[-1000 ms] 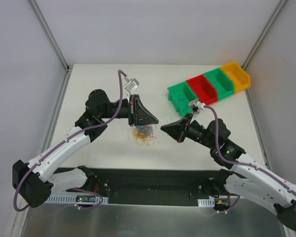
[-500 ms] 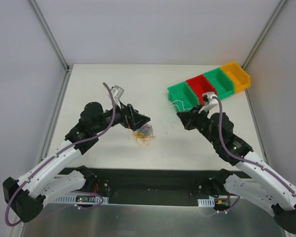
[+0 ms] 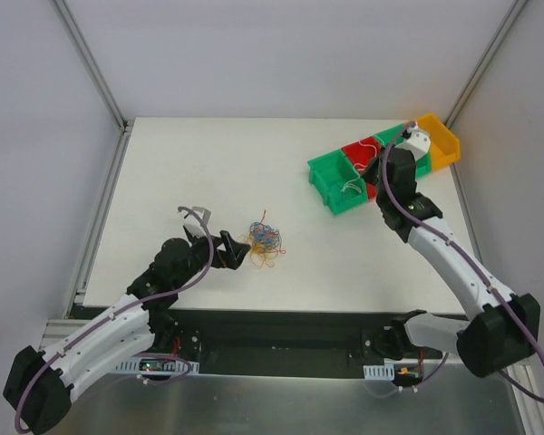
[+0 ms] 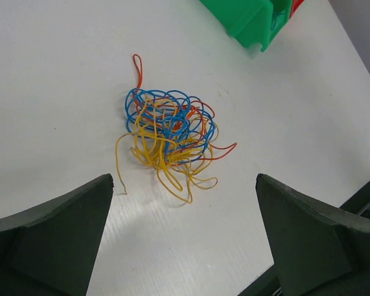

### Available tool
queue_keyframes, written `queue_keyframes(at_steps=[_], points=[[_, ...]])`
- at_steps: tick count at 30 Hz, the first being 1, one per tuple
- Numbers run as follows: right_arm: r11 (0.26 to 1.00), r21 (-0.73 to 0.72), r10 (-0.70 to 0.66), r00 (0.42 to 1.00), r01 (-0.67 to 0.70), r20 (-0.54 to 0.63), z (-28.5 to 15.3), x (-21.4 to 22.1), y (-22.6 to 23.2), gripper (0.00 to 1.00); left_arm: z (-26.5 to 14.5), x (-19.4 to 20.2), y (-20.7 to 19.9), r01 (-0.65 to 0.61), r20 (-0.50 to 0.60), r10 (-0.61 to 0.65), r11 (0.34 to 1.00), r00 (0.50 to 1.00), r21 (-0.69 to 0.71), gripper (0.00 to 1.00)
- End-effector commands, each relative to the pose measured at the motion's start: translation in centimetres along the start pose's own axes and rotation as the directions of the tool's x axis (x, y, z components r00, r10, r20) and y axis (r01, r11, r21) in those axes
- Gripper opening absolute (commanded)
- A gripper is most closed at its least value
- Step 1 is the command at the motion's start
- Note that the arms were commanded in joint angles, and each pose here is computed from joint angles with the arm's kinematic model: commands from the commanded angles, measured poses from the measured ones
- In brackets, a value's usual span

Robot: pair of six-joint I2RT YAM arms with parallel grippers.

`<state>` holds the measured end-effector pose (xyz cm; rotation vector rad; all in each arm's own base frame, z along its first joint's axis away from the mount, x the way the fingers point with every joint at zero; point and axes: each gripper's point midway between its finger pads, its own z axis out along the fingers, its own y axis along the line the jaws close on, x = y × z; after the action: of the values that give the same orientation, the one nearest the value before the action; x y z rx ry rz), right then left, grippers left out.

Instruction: Untangle the cables

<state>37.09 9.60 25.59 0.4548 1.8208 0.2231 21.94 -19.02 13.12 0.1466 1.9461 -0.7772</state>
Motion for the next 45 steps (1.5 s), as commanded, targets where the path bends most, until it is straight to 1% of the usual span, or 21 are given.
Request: queue_keyframes(at_steps=[1,4,7,9,12,15,17,19,23,29,32,37,40,41,45], points=[[0.999,0.004,0.043,0.981,-0.045,0.191,2.1,-7.3,2.6,0.0,-0.7,-2.0,-0.3,0.043,0.18,-0.051,0.998,0.982,0.047,0.99],[0.999,0.035,-0.025,0.981,0.019,0.19,4.0,-7.3,2.2,0.0,-1.0,-0.7,0.4,0.084,0.209,-0.097,0.994,0.973,0.068,0.99],[0.993,0.048,-0.114,0.968,0.106,0.222,5.9,-7.0,1.2,0.0,-1.2,-0.6,0.2,0.073,0.236,-0.095,0.993,0.967,0.097,0.99],[0.986,0.069,-0.162,0.966,0.151,0.2,7.5,-6.7,0.2,0.0,-1.1,-0.5,0.4,0.081,0.234,-0.1,0.993,0.967,0.089,0.99],[0.984,0.069,-0.171,0.973,0.162,0.156,9.8,-6.7,-1.0,0.0,-0.9,-0.4,0.3,0.075,0.23,-0.095,0.993,0.969,0.096,0.96],[0.971,0.088,-0.232,0.964,0.222,0.129,11.5,-6.6,-2.3,0.0,-0.7,-0.4,0.2,0.069,0.224,-0.09,0.993,0.97,0.099,0.95],[0.96,0.1,-0.272,0.958,0.263,0.094,12.7,-6.0,-2.9,0.0,-0.4,-0.3,0.1,0.068,0.212,-0.087,0.993,0.973,0.095,0.93],[0.95,0.101,-0.299,0.953,0.294,0.039,14.1,-4.1,-3.7,0.0,-0.1,-0.2,0.0,0.061,0.194,-0.079,0.994,0.978,0.095,0.93],[0.938,0.054,-0.337,0.938,0.342,-0.079,16.6,-0.2,-3.9,0.0,0.2,-0.1,-0.3,0.053,0.175,-0.071,0.993,0.982,0.103,0.9],[0.922,0.089,-0.342,0.9,0.377,-0.27,18.4,4.6,-6.1,0.0,0.1,-0.2,-0.2,0.058,0.19,-0.077,0.993,0.979,0.105,0.9],[0.93,0.056,-0.319,0.876,0.362,-0.362,18.6,6.7,-6.0,0.0,0.2,-0.1,-0.3,0.056,0.182,-0.075,0.993,0.98,0.105,0.9],[0.96,-0.009,-0.257,0.863,0.282,-0.435,18.7,9.3,-4.7,0.0,0.5,-0.1,-0.3,0.056,0.168,-0.072,0.994,0.983,0.099,0.9],[0.989,-0.053,-0.147,0.868,0.138,-0.474,18.5,10.8,-2.7,0.0,0.6,0.0,-0.3,0.054,0.16,-0.07,0.994,0.985,0.098,0.9],[0.991,-0.094,-0.126,0.864,0.091,-0.487,18.3,11.2,-1.6,0.0,0.6,0.0,-0.3,0.054,0.159,-0.069,0.994,0.985,0.097,0.9],[0.995,-0.098,-0.061,0.878,0.016,-0.474,18.1,10.6,-0.3,0.0,0.8,-0.1,-0.4,0.05,0.152,-0.064,0.994,0.986,0.095,0.9]])
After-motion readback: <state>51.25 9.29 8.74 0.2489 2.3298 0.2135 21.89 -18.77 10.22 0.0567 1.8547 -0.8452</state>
